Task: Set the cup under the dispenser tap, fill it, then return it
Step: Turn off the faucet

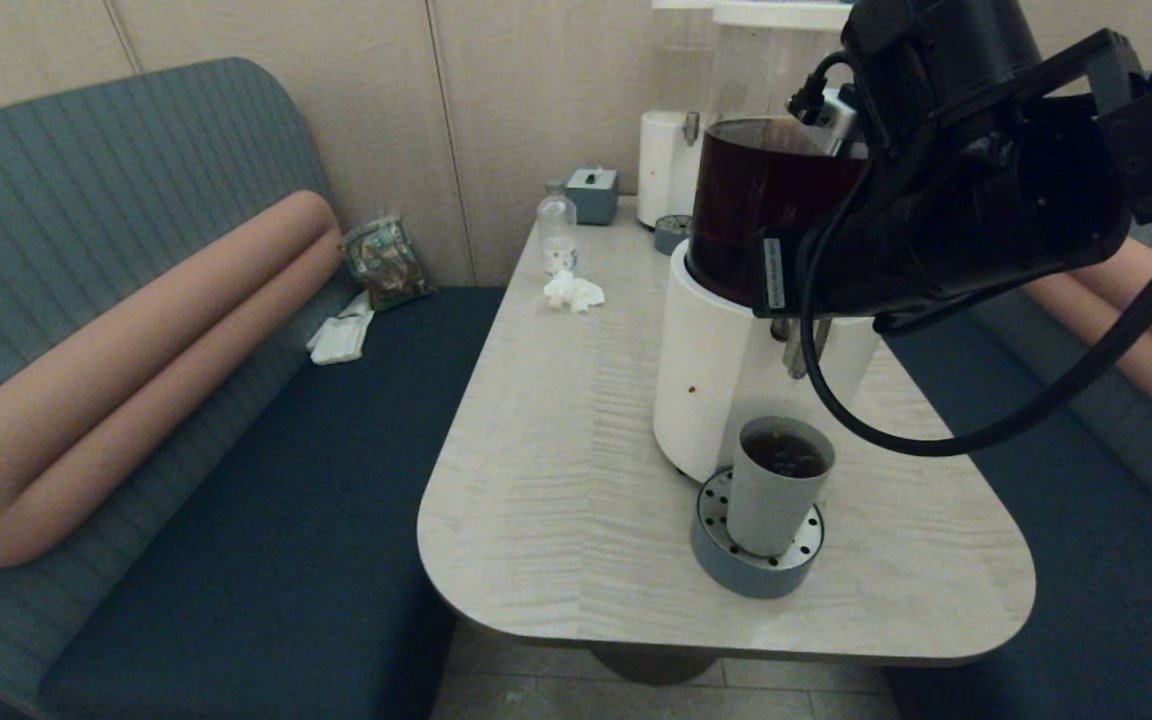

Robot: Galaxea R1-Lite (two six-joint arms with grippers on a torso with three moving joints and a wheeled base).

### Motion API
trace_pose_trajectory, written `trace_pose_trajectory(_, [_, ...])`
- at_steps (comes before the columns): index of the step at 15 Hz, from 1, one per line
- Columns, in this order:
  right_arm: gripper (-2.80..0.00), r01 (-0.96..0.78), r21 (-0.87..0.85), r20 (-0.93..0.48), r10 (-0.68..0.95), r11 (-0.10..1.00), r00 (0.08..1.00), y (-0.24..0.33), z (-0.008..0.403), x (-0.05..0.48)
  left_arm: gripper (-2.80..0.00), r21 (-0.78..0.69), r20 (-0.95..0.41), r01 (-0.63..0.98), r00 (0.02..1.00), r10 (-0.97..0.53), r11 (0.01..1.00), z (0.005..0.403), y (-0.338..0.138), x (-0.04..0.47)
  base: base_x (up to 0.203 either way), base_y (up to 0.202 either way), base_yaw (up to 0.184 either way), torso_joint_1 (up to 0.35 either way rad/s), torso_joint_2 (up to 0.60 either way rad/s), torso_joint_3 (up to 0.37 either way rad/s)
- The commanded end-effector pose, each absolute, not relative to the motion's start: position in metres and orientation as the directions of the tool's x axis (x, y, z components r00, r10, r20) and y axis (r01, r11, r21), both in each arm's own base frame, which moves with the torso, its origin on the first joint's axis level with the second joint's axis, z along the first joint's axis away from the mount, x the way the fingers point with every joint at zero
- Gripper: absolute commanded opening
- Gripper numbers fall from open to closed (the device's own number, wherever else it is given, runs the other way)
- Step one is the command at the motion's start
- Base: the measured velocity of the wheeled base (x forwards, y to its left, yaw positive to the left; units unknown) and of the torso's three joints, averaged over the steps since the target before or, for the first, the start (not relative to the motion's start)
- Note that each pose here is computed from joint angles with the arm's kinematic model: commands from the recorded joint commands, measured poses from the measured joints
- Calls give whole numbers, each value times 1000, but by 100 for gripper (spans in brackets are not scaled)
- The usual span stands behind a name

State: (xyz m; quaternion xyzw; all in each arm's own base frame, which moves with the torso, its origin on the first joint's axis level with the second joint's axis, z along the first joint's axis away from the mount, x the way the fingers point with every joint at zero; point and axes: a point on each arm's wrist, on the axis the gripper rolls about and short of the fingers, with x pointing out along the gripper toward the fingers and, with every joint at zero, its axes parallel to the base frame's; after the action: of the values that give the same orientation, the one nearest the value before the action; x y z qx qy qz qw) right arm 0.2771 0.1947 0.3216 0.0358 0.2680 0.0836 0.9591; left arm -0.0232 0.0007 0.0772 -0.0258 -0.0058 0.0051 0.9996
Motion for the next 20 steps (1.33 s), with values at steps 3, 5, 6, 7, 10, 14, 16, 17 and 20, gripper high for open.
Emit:
trace_pose_trajectory(3, [-280,-116,92,-505,146,989,850,196,319,280,-280,-52,10,-10,1000,11,999,77,1,-23,0,0,0,0,0,0])
trace_pose_trajectory(5, [-280,-113,82,-503,139,990,853,195,319,280,-280,-52,10,-10,1000,11,999,77,1,-23,0,0,0,0,0,0])
trace_pose_trajectory(6, [-280,-111,80,-504,136,991,853,195,319,281,-280,-52,11,-10,1000,11,999,77,1,-23,0,0,0,0,0,0])
trace_pose_trajectory(7, [-280,-107,77,-502,131,991,855,195,319,281,-280,-52,11,-10,1000,11,999,77,1,-23,0,0,0,0,0,0])
trace_pose_trajectory(10, [-280,-88,65,-498,109,994,860,194,318,282,-280,-52,11,-10,1000,11,999,77,1,-23,0,0,0,0,0,0])
trace_pose_trajectory(14, [-280,-83,65,-495,105,994,862,194,319,281,-280,-52,11,-10,1000,11,999,77,1,-23,0,0,0,0,0,0])
trace_pose_trajectory(16, [-280,-61,58,-492,82,996,867,191,319,283,-280,-52,9,-10,1000,11,999,77,1,-23,0,0,0,0,0,0])
trace_pose_trajectory(17, [-280,-52,55,-491,73,997,868,191,318,284,-280,-52,11,-10,1000,11,999,77,1,-23,0,0,0,0,0,0])
trace_pose_trajectory(20, [-280,-41,52,-487,61,998,871,190,318,285,-280,-52,9,-10,1000,11,999,77,1,-23,0,0,0,0,0,0])
